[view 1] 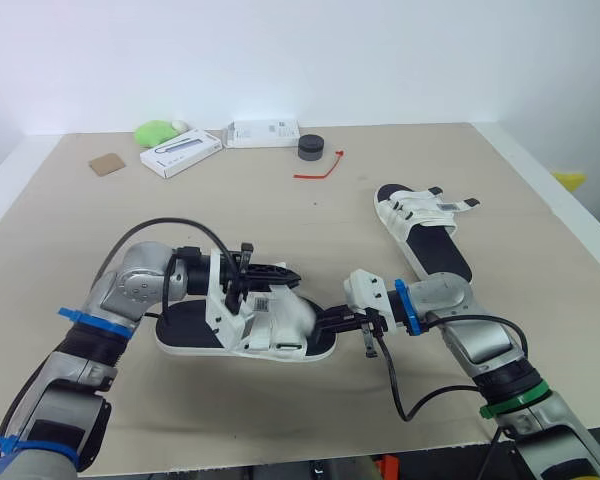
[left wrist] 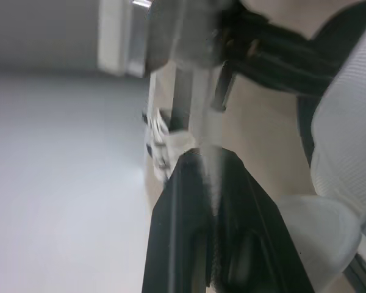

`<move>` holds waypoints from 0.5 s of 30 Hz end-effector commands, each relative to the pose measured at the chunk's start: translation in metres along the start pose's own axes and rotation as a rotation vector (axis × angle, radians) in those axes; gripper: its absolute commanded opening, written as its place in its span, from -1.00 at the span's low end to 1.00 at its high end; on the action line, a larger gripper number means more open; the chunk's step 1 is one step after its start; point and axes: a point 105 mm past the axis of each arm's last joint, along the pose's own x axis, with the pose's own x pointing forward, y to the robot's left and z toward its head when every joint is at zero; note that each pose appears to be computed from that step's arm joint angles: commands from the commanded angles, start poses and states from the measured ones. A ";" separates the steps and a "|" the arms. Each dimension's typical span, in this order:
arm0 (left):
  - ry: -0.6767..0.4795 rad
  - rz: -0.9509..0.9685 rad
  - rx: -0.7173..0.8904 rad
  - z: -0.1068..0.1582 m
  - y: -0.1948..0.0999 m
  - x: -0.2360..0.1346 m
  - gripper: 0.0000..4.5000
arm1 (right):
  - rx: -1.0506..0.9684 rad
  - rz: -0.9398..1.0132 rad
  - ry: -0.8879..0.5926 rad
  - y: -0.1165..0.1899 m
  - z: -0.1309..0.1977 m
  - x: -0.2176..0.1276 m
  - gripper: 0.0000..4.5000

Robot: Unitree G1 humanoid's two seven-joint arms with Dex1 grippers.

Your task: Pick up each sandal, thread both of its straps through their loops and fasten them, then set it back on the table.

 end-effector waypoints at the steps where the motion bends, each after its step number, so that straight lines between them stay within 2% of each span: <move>1: 0.001 0.020 0.053 -0.003 0.005 -0.003 -0.95 | -0.032 0.005 -0.006 -0.001 0.006 -0.001 -1.00; 12: 0.038 0.014 -0.056 -0.012 0.007 0.003 -0.95 | -0.033 0.002 -0.005 -0.002 0.005 -0.001 -1.00; 15: 0.039 0.011 -0.138 -0.012 0.009 0.004 -0.59 | -0.035 0.002 -0.004 -0.003 0.005 -0.001 -1.00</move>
